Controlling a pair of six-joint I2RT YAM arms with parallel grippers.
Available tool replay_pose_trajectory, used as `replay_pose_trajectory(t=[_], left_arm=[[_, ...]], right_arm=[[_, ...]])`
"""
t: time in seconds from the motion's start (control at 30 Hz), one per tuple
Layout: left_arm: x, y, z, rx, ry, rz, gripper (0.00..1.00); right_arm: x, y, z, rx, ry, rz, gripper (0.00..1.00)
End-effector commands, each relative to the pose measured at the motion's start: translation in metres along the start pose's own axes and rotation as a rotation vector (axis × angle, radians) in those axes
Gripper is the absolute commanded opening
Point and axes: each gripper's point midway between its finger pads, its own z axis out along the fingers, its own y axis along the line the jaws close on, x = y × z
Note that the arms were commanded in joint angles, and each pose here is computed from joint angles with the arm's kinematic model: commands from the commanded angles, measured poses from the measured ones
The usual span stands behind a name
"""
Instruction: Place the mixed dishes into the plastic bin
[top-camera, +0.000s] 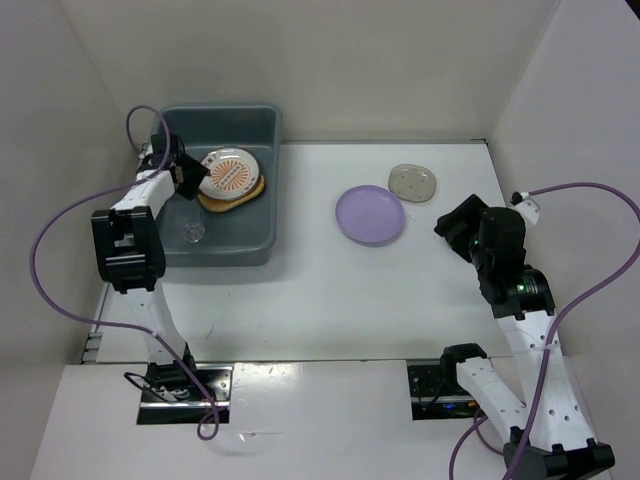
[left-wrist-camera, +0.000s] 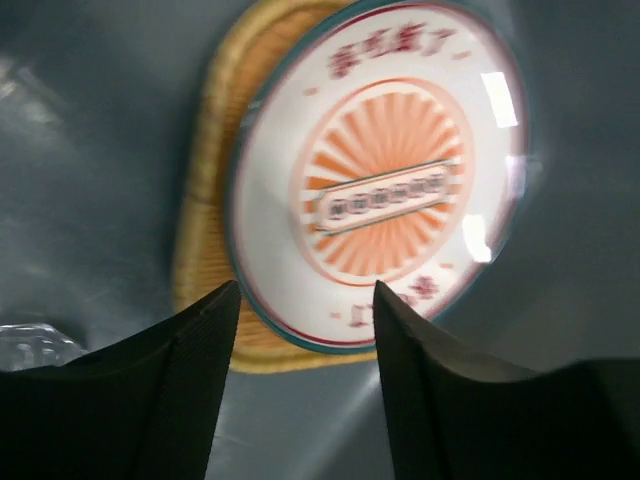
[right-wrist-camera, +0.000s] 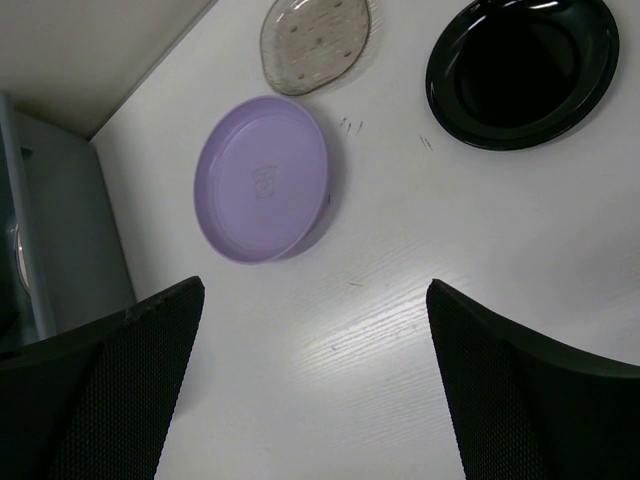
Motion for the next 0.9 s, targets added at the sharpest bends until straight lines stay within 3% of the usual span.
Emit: replay_pose_trajectory(t=[0.0, 0.07, 0.17, 0.23, 0.3, 0.33, 0.43, 0.7, 0.87], left_arm=[[-0.052, -0.081, -0.071, 0.261, -0.149, 0.033, 0.64], [-0.046, -0.108, -0.09, 0.39, -0.096, 0.074, 0.7], [-0.024, -0.174, -0.142, 0.589, -0.051, 0.253, 0.76], [0.017, -0.217, -0.174, 0.7, 0.0, 0.38, 0.79], [0.057, -0.236, -0.192, 0.748, 0.048, 0.51, 0.82], [0.099, -0.252, -0.205, 0.786, 0.087, 0.581, 0.82], [0.161, -0.273, -0.226, 0.829, 0.089, 0.727, 0.86], [0.263, -0.241, -0.147, 0.701, 0.244, 0.844, 0.86], [0.287, -0.222, -0.109, 0.59, 0.215, 0.881, 0.86]], right_arm=[[0.001, 0.001, 0.001, 0.0, 0.005, -0.008, 0.97], [0.001, 0.001, 0.001, 0.0, 0.005, -0.008, 0.97], [0.004, 0.002, 0.003, -0.007, 0.011, -0.008, 0.97], [0.004, 0.002, 0.003, -0.007, 0.011, -0.008, 0.97], [0.004, 0.002, 0.003, -0.007, 0.011, -0.008, 0.97], [0.004, 0.002, 0.003, -0.007, 0.011, -0.008, 0.97], [0.005, 0.003, 0.002, -0.014, 0.017, -0.017, 0.97], [0.005, 0.003, 0.002, -0.014, 0.018, -0.017, 0.97], [0.005, 0.003, 0.002, -0.014, 0.018, -0.017, 0.97]])
